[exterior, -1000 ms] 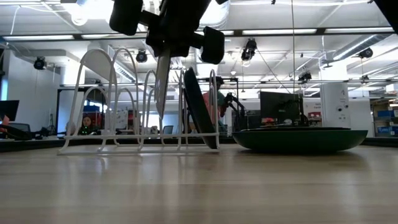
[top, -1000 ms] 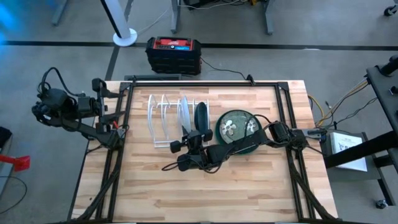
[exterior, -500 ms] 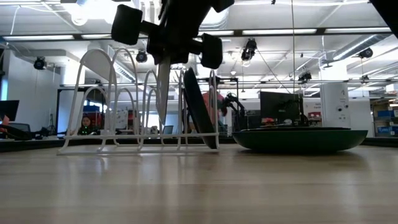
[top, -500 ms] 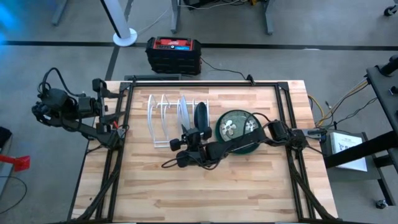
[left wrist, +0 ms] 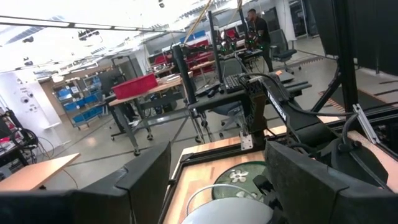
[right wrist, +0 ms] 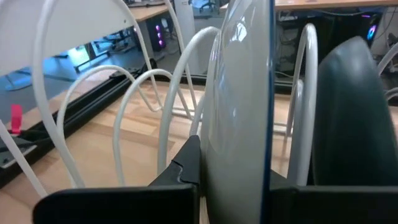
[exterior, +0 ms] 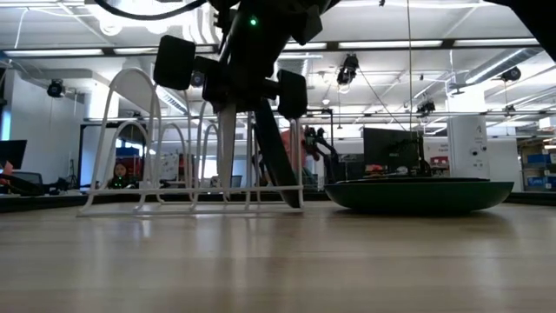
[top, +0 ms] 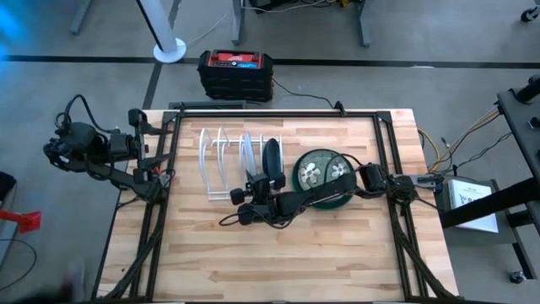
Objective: Sort dishes
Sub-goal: Put the blue patterned plate into the dish rack
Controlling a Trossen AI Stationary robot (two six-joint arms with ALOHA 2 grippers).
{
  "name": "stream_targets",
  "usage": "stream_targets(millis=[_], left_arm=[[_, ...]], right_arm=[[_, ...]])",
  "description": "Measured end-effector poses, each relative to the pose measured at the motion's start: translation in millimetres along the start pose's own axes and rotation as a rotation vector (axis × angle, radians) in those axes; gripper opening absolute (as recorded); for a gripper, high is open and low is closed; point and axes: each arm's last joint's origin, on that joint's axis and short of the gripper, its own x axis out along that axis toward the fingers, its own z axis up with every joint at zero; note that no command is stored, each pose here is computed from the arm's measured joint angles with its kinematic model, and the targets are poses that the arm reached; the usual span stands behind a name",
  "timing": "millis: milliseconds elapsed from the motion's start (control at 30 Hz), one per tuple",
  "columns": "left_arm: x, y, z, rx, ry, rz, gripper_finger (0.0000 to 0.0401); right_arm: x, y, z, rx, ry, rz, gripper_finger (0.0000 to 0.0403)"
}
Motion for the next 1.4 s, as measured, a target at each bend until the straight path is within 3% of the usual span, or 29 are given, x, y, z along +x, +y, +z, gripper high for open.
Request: stream_targets(millis=[300, 500, 800, 1400], left_arm=[[-1, 0, 0, -0.001, -0.003, 0.001, 0.0250], [0, 0, -1, 0.000, -0.001, 0.001, 0.0250], [0, 0, -1, 0.000, 0.000, 0.000, 0.0250], [0, 0, -2, -0.005, 0.008, -0.002, 0.0250]], right_arm=[[3, -1, -1, -0.013, 0.015, -0.001, 0.0019], [3, -2, -1, -0.001, 0.014, -0.005, 0.0043], [3, -2, -1, -0.014, 0.030, 0.006, 0.0036], [0, 4, 9, 0.048, 0.016, 0.016, 0.0160]])
